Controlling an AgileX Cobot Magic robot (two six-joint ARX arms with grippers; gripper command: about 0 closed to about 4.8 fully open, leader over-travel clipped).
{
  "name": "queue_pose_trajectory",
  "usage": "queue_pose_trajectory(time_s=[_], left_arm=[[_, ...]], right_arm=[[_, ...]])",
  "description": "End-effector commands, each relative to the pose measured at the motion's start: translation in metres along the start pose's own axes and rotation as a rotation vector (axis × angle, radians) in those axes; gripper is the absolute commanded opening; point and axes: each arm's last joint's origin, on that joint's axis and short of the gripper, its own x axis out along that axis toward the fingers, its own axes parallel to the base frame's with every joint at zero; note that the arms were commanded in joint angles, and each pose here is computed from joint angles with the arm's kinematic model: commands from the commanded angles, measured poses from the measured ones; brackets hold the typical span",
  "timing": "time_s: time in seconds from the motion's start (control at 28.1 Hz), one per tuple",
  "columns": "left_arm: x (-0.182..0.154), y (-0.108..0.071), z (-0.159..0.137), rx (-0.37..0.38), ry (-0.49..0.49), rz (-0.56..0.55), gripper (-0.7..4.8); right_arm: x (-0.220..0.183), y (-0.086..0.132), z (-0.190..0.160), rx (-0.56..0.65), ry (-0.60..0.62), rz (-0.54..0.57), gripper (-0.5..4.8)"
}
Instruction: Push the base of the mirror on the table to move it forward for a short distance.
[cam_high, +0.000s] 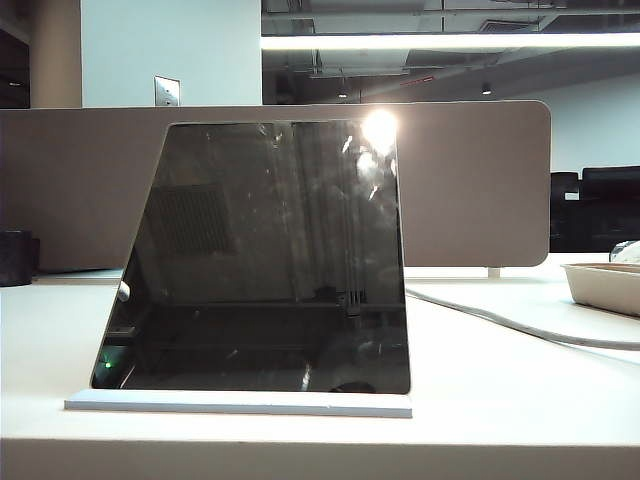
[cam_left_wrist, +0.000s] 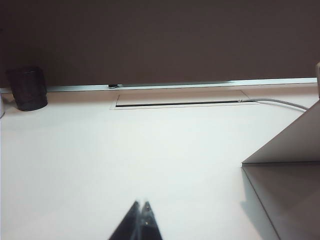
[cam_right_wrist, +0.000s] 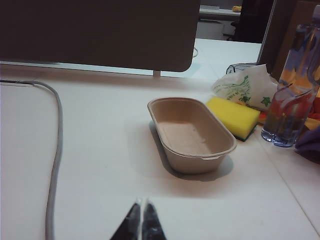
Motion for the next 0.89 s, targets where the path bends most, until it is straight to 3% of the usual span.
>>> queue_pose_trajectory(time_s=[0.04,0.53,0.89], left_arm=[[0.0,0.0,0.001,-0.003,-0.006,-0.005,-0.02],[0.0,0.0,0.001,-0.003,-0.006,-0.005,-0.02],[0.0,0.0,0.001,-0.003,-0.006,-0.005,-0.02]], right_arm=[[0.0,0.0,0.002,0.0,-0.014,0.0,0.22],[0.0,0.001,0.002,-0.001,-0.015,0.014,0.22],[-0.003,0.021,0.002,-0.002,-0.02,0.217,0.22]])
